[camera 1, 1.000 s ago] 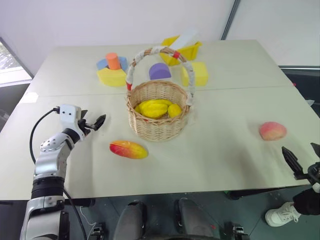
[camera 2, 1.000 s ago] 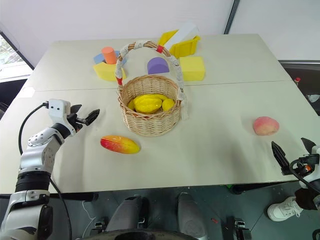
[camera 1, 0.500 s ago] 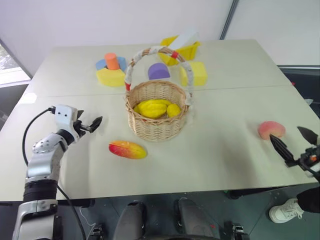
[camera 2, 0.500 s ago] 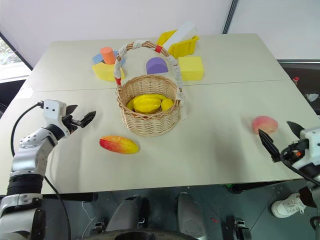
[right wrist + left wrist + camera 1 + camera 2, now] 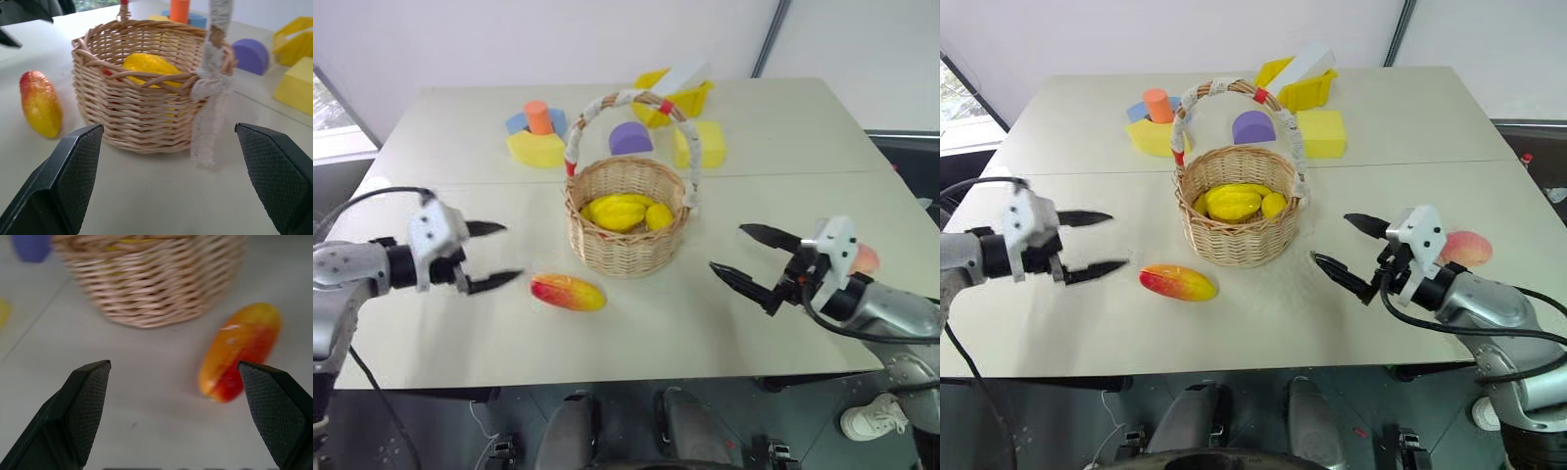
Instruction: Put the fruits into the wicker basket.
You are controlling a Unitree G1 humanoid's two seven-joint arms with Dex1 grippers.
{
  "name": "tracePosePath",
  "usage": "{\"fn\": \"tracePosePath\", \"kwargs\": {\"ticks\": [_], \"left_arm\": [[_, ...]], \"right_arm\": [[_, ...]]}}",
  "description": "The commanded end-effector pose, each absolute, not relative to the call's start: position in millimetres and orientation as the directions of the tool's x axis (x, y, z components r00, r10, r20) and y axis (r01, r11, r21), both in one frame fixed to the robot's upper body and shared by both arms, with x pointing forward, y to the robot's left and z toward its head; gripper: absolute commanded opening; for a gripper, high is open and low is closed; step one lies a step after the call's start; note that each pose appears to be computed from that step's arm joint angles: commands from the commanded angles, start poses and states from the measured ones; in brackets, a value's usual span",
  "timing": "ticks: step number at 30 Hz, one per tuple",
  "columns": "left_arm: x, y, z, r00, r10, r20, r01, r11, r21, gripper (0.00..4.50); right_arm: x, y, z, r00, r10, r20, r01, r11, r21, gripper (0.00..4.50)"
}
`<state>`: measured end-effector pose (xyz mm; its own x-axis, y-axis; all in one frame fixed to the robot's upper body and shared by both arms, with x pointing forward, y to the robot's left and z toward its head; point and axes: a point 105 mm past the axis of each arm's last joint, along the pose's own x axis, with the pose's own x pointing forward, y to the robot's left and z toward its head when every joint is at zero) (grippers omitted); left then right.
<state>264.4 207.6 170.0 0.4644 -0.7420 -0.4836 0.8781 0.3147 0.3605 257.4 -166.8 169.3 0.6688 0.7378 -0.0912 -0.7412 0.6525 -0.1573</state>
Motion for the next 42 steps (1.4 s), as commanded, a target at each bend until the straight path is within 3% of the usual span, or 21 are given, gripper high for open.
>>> {"fn": "tracePosePath", "kwargs": {"ticks": [1,14,27,33,37,42], "left_arm": [[256.9,196.9,172.1,0.391,-0.701,-0.596,0.896,0.141,0.422,4.46],[266.8,144.5,157.5,0.241,-0.682,-0.69,0.879,-0.149,0.453,4.46],[278.9,146.0,133.6,0.235,-0.6,-0.764,0.864,-0.231,0.448,4.46],[278.7,147.3,133.6,0.244,-0.631,-0.737,0.881,-0.172,0.44,1.77],[278.8,157.8,143.9,0.273,-0.66,-0.7,0.901,-0.08,0.427,1.77],[264.6,155.0,201.9,0.265,-0.851,-0.454,0.941,0.125,0.314,1.77]], "right_arm": [[259.3,-159.9,170.6,0.643,0.763,-0.069,-0.76,0.624,-0.18,4.49],[255.9,-142.4,168.1,0.616,0.786,-0.043,-0.778,0.6,-0.189,4.49],[255.8,-139.8,165.1,0.637,0.77,-0.014,-0.758,0.624,-0.191,4.49],[258.9,-137.3,168.0,0.631,0.776,-0.003,-0.76,0.618,-0.202,4.5],[261.8,-140.2,172.4,0.632,0.775,-0.004,-0.757,0.615,-0.221,4.5],[265.3,-150.5,178.2,0.647,0.763,-0.011,-0.741,0.624,-0.249,4.5]]}}
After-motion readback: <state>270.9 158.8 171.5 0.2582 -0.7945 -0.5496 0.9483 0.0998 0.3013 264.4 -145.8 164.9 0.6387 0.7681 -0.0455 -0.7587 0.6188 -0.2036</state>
